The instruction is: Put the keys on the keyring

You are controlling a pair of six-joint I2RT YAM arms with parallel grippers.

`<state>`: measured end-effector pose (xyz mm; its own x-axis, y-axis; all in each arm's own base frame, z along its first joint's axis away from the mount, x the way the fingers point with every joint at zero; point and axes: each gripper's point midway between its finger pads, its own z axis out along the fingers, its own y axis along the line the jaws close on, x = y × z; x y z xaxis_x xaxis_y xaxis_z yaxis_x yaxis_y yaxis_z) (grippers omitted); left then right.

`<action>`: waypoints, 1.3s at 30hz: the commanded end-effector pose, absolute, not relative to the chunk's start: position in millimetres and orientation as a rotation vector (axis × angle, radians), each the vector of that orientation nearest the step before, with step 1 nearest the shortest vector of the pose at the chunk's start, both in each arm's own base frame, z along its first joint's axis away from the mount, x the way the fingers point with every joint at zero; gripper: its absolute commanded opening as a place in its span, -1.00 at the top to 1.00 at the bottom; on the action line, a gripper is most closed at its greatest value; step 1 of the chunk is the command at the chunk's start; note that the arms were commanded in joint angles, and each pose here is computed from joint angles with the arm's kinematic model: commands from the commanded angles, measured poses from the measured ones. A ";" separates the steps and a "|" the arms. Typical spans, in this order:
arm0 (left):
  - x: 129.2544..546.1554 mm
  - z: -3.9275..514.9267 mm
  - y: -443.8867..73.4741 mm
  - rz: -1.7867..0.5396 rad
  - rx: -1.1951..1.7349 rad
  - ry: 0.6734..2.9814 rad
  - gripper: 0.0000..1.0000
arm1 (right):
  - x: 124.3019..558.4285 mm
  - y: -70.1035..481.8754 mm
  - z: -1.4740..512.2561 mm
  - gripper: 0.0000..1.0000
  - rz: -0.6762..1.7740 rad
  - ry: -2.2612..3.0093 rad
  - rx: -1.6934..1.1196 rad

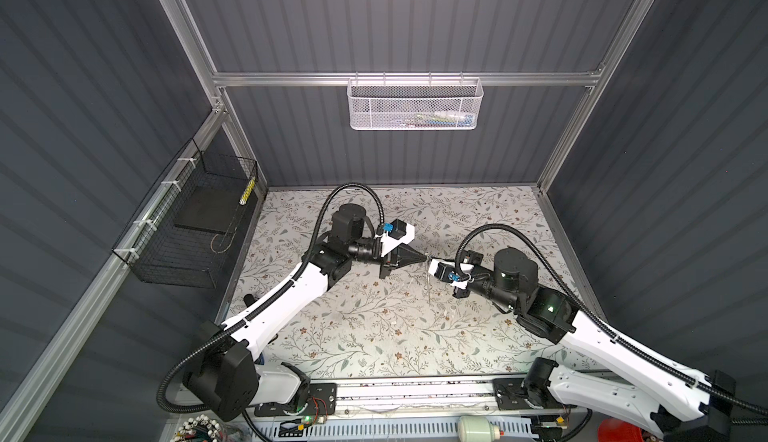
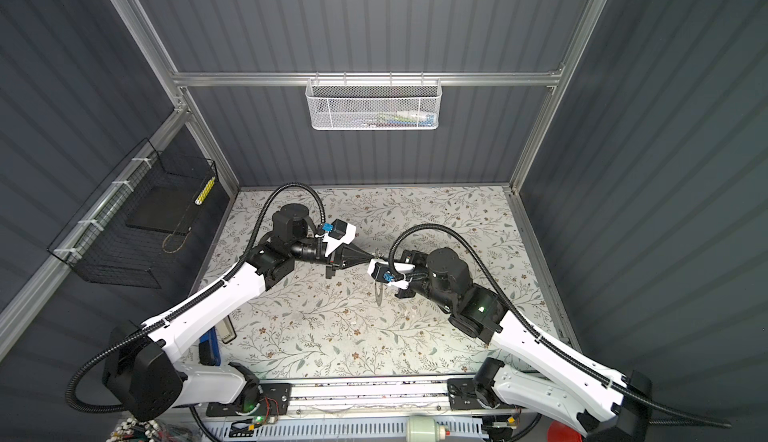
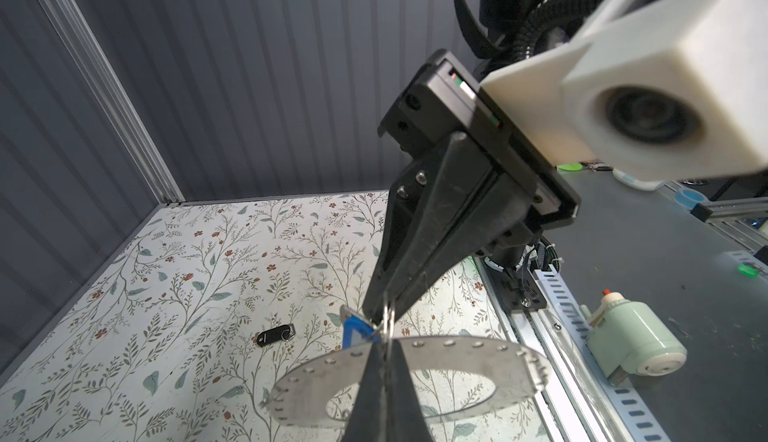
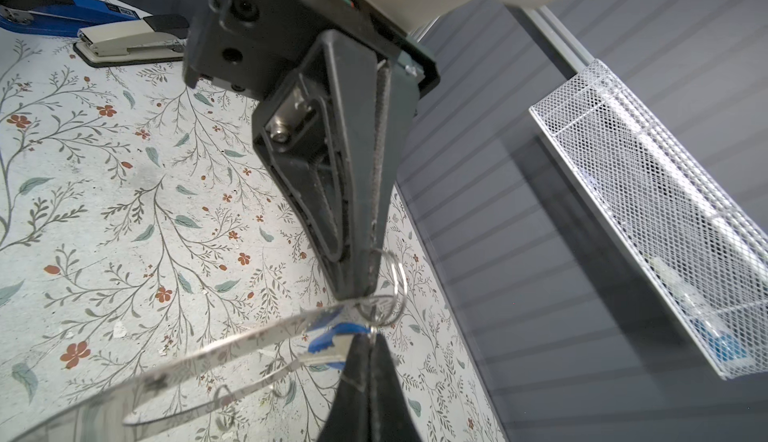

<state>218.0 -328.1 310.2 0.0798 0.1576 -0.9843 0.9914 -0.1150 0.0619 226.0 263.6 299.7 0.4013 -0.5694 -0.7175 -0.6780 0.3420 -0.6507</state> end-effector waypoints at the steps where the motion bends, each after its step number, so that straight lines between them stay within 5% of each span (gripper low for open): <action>1: 216.6 338.0 -328.4 -1.121 1.408 1.135 1.00 | 224.9 264.9 294.6 1.00 0.103 1.271 -1.350; 19: 250.0 319.9 -334.4 -1.095 1.187 1.196 1.00 | 260.2 284.3 291.8 1.00 0.112 1.416 -1.095; 26: 245.5 310.7 -332.0 -1.057 1.235 1.195 1.00 | 252.4 271.4 292.5 0.58 0.124 1.446 -1.069; 39: 212.2 305.9 -331.4 -1.205 1.456 1.072 1.00 | 202.7 247.5 298.8 0.36 0.508 1.472 -1.068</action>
<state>221.9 -331.2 293.8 0.0978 0.0954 -0.9906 0.9907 -0.1042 0.0878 218.9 234.9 301.4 0.1382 -0.3856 -0.9123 -0.7491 0.5619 -0.3510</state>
